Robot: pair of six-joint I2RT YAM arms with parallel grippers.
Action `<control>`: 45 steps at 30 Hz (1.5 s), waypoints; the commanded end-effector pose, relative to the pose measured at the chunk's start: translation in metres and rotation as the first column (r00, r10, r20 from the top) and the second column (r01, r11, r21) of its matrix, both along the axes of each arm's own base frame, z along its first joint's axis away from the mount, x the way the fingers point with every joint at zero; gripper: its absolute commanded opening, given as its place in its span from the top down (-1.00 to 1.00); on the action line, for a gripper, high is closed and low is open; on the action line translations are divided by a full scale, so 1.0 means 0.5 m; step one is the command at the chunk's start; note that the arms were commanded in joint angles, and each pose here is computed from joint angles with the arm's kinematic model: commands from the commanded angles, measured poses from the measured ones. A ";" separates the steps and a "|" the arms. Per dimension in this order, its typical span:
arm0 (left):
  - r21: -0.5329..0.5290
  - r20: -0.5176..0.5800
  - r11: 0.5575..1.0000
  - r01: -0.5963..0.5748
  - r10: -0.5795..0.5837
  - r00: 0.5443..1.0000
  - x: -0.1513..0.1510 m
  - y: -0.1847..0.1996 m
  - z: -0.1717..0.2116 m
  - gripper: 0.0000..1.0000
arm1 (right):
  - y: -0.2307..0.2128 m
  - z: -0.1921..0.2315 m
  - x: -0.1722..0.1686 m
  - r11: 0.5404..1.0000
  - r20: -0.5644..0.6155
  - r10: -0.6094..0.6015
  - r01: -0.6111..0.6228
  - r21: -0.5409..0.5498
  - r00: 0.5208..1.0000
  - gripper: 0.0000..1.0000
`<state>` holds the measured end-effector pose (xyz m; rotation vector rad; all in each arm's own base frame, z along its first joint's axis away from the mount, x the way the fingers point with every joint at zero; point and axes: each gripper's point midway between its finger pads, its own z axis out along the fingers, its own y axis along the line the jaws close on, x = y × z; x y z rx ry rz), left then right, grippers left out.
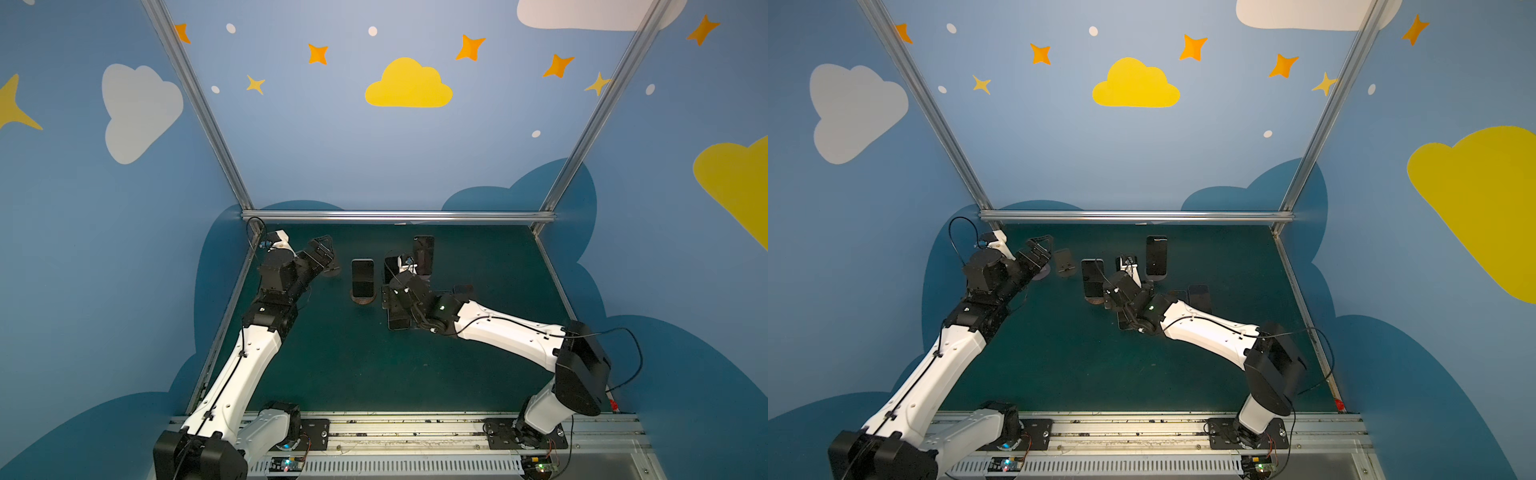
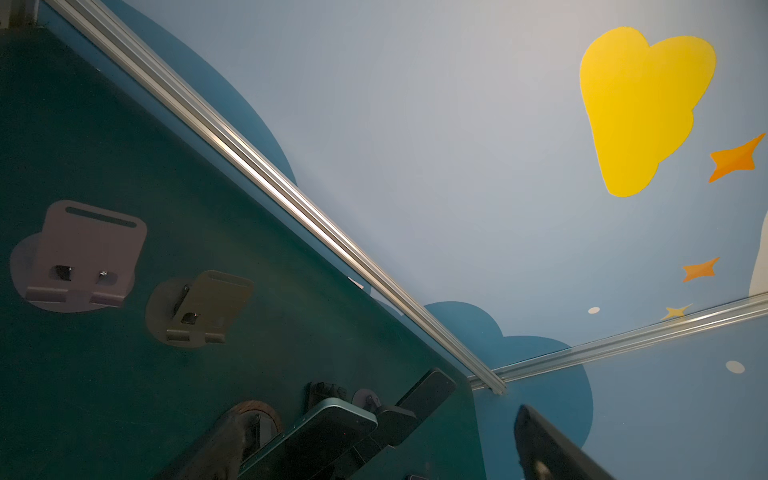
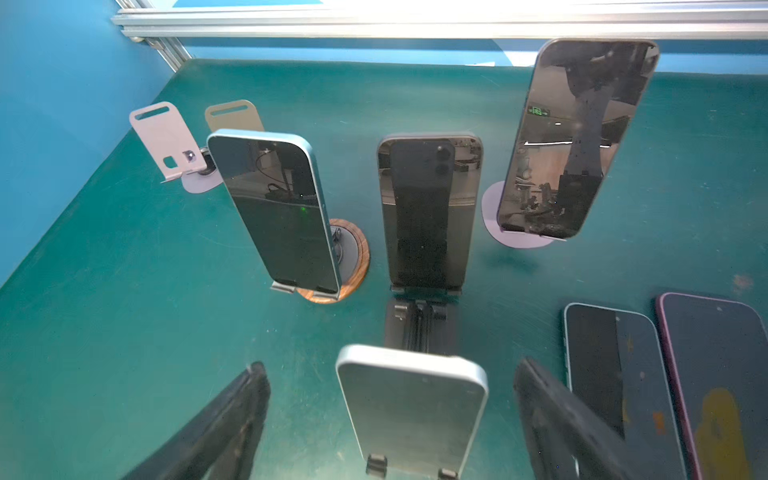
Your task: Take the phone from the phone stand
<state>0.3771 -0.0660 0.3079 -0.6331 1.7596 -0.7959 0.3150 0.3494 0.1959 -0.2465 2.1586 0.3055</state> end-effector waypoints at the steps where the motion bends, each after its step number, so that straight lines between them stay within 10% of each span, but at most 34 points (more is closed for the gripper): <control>1: 0.000 0.014 1.000 0.025 -0.025 1.000 0.003 -0.011 0.014 -1.00 | -0.002 -0.007 0.008 0.999 0.003 -0.029 0.029 -0.020 1.000 -0.85; 45: -0.042 -0.023 0.997 0.067 -0.068 0.997 0.021 -0.027 -0.013 -1.00 | -0.013 -0.132 0.049 0.993 -0.077 -0.115 0.112 -0.036 0.990 -0.85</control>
